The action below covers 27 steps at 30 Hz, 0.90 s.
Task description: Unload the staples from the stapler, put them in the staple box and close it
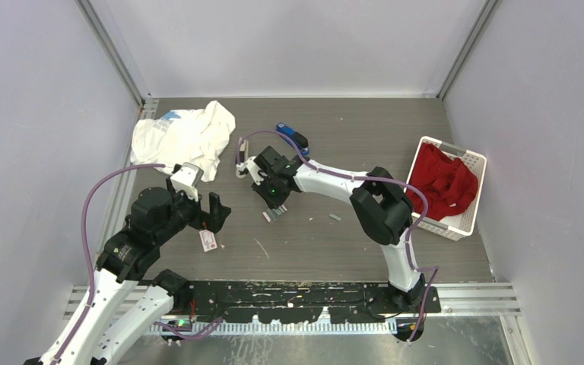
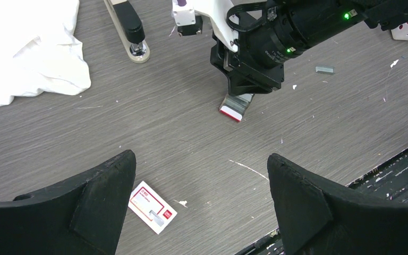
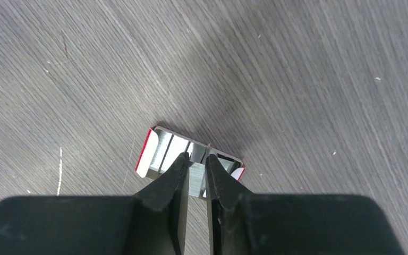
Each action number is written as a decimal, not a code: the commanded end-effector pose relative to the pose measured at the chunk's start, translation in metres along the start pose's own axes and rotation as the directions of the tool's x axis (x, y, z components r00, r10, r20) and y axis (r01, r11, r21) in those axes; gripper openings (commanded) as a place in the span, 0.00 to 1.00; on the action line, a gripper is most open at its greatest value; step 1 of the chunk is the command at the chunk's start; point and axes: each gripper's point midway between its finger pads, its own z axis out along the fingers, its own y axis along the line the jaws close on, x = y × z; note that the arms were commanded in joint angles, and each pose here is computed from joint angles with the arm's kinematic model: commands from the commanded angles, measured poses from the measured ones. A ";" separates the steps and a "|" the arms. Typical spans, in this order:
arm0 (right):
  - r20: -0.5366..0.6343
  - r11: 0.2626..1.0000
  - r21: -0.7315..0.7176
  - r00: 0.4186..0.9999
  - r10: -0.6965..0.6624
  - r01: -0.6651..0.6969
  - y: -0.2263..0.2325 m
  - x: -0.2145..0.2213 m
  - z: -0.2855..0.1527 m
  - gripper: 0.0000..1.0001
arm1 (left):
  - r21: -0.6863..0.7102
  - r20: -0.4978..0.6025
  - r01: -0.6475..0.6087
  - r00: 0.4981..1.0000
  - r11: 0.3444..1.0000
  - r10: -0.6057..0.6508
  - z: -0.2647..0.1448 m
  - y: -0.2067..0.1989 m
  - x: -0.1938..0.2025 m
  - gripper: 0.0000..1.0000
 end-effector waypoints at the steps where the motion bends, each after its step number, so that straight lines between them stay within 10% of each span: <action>1: 0.089 1.000 -0.010 0.996 0.003 -0.002 0.007 -0.022 -0.020 0.13 | 0.015 0.053 -0.015 0.999 1.000 0.014 0.001 -0.002 -0.013 0.93; 27: 0.077 0.999 0.034 0.997 0.010 -0.013 -0.004 -0.015 -0.018 0.31 | 0.015 0.052 -0.014 0.999 1.000 0.013 0.001 -0.002 -0.013 0.93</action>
